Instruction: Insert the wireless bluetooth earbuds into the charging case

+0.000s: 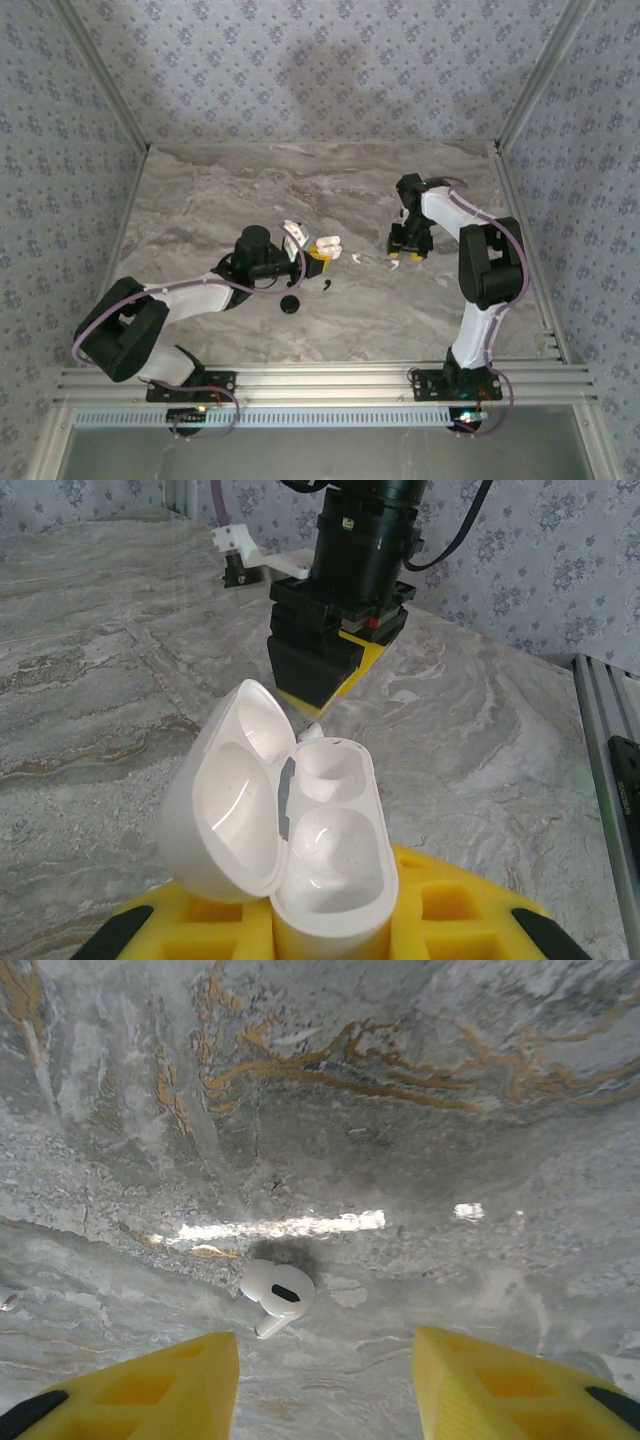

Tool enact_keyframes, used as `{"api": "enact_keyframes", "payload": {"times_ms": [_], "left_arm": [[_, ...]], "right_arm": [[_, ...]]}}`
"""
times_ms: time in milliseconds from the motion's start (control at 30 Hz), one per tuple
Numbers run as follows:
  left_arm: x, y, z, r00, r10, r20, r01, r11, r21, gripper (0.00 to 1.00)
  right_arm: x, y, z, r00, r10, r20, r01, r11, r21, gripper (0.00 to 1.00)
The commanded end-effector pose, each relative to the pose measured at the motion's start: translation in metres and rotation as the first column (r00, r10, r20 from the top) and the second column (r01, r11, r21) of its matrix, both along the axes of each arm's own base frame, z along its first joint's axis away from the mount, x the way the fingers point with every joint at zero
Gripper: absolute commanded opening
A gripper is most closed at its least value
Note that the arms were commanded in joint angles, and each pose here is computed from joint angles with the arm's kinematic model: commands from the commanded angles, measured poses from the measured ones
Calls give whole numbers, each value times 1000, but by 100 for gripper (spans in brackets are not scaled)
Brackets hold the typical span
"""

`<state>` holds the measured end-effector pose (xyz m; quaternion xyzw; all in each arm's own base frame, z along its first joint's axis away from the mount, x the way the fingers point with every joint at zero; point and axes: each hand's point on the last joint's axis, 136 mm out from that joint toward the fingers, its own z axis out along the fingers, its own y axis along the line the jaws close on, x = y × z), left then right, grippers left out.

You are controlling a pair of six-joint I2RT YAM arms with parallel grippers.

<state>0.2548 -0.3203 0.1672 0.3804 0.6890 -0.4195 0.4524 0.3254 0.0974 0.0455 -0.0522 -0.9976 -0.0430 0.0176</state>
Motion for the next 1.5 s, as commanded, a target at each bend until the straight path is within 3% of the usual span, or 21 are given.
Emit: {"api": "enact_keyframes", "payload": {"times_ms": [0,467,900,1033,1200,1467], "left_arm": [[6,-1,16,999,8,38,-7,999,-41,17],[8,2,13,999,11,32,-10,1000,-28,17],[13,7,14,999,25,30,-24,999,-33,17],[13,8,14,999,24,30,-23,999,-34,17],[13,8,14,999,22,26,-21,999,-34,17],[13,7,14,1000,18,22,-18,999,-35,17]], "right_arm": [[-1,5,-1,1000,22,-21,-22,1000,-11,49],[6,17,-13,999,35,-30,-35,999,19,47],[20,39,0,999,26,23,-29,988,151,46],[20,26,15,998,49,40,-52,996,68,47],[6,6,19,992,119,-45,-122,990,-68,48],[7,20,8,983,159,-86,-163,986,-43,48]]}}
